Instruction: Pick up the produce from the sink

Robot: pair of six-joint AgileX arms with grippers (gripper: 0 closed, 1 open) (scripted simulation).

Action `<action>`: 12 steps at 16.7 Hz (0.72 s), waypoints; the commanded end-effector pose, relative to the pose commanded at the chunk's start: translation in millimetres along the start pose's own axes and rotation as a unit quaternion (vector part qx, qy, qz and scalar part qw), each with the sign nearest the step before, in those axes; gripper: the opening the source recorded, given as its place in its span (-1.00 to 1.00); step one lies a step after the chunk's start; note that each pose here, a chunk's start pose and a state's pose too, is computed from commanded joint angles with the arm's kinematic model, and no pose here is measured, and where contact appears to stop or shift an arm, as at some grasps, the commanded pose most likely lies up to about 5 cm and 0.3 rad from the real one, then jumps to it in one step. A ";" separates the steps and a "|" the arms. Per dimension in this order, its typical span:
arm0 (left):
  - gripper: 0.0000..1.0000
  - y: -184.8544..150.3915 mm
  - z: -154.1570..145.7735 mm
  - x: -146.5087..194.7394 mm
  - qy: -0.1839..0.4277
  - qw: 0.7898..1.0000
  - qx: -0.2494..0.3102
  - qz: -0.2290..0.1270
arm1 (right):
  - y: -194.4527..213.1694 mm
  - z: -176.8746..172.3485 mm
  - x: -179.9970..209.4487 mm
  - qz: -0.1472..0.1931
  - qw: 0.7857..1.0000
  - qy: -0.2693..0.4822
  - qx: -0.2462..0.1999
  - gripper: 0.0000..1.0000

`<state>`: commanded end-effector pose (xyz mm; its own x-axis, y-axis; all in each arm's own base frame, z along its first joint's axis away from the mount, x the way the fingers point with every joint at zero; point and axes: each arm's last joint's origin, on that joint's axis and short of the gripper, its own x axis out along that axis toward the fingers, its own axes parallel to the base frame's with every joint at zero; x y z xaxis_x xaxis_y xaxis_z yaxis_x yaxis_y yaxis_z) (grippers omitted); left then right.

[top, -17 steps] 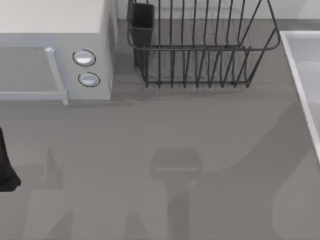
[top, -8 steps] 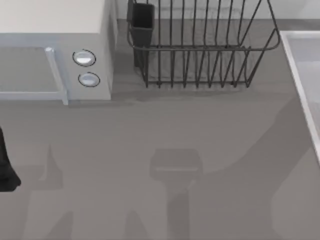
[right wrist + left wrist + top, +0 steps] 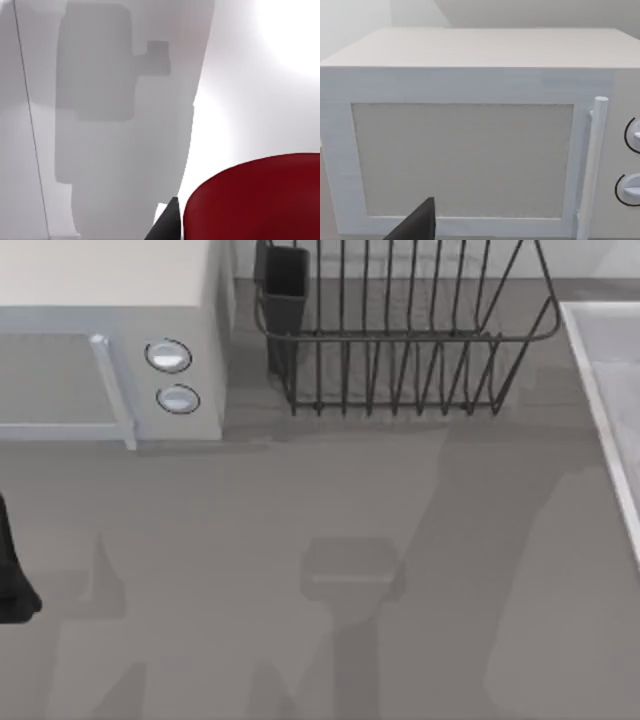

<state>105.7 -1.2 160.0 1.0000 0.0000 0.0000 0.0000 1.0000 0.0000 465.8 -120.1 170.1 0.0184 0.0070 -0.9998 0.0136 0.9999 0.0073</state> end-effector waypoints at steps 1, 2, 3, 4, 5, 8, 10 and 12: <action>1.00 0.0 0.0 0.0 0.000 1.000 0.000 0.000 | 0.9 -2.2 -21.9 0.001 1.000 0.002 0.000 -1.00; 1.00 0.0 0.0 0.0 0.000 1.000 0.000 0.000 | 2.0 -5.3 -42.7 0.000 1.000 0.002 0.000 -1.00; 1.00 0.0 0.0 0.0 0.000 1.000 0.000 0.000 | 3.4 -9.2 -61.8 0.000 1.000 0.000 0.000 -1.00; 1.00 0.0 0.0 0.0 0.000 1.000 0.000 0.000 | 4.8 -13.4 -78.5 -0.001 1.000 -0.004 0.000 -1.00; 1.00 0.0 0.0 0.0 0.000 1.000 0.000 0.000 | 6.2 -17.7 -92.6 -0.002 1.000 -0.007 0.000 -1.00; 1.00 0.0 0.0 0.0 0.000 1.000 0.000 0.000 | 8.8 -25.6 -114.5 -0.004 1.000 -0.014 0.000 -1.00; 1.00 0.0 0.0 0.0 0.000 1.000 0.000 0.000 | 8.9 -25.8 -115.0 -0.004 1.000 -0.014 0.000 -1.00; 1.00 0.0 0.0 0.0 0.000 1.000 0.000 0.000 | 10.1 -25.1 -114.1 -0.003 1.000 -0.014 -0.001 -1.00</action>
<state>105.7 -1.2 160.0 1.0000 0.0000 0.0000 0.0000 1.0000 0.0000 438.7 -110.4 283.8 0.0468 0.0002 -0.9989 0.0120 0.9999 0.0008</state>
